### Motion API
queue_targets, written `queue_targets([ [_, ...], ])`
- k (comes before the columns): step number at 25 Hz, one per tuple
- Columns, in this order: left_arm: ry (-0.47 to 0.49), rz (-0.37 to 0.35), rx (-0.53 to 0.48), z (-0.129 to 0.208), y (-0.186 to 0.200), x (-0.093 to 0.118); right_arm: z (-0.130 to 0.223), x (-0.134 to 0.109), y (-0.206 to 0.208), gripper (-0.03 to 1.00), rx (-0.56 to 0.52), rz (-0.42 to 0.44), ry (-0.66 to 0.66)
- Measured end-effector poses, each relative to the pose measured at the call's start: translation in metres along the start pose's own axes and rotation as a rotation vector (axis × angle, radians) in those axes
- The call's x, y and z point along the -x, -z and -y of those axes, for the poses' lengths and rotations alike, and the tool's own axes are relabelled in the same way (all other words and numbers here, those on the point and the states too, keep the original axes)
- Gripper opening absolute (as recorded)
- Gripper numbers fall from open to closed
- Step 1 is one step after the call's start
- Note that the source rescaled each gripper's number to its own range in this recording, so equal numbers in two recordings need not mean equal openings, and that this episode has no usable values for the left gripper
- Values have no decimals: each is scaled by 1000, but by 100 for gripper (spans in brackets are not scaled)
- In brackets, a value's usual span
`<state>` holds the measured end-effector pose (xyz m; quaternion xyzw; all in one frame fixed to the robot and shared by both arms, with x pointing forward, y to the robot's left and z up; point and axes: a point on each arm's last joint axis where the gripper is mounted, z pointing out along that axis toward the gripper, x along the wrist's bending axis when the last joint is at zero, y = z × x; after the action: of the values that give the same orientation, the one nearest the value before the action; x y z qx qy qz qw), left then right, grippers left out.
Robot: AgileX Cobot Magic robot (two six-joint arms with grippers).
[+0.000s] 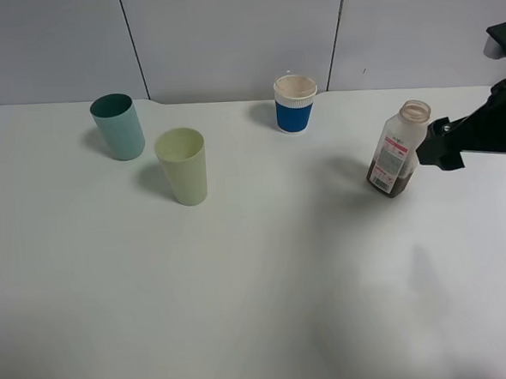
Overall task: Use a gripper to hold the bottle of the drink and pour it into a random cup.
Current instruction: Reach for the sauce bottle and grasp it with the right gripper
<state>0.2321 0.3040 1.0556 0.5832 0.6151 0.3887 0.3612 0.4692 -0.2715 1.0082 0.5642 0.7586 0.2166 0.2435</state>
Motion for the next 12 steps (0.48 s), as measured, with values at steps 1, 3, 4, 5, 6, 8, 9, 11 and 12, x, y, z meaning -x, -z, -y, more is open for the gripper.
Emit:
queue_targets([
  [1, 0, 0, 0, 0, 0, 0, 0, 0, -1, 100, -3, -1, 5],
  [3, 0, 0, 0, 0, 0, 0, 3, -1, -4, 100, 3, -1, 21],
  [4, 0, 0, 0, 0, 0, 0, 5, -1, -6, 100, 9, -1, 32],
  [5, 0, 0, 0, 0, 0, 0, 9, -2, -8, 100, 19, -1, 46],
  [6, 0, 0, 0, 0, 0, 0, 13, -3, -11, 100, 32, 0, 65],
  [8, 0, 0, 0, 0, 0, 0, 21, -5, -16, 100, 64, 3, 104],
  [9, 0, 0, 0, 0, 0, 0, 26, -6, -18, 100, 82, 6, 124],
  [11, 0, 0, 0, 0, 0, 0, 34, -8, -21, 100, 111, 10, 151],
  [12, 0, 0, 0, 0, 0, 0, 40, -9, -23, 100, 119, 10, 160],
])
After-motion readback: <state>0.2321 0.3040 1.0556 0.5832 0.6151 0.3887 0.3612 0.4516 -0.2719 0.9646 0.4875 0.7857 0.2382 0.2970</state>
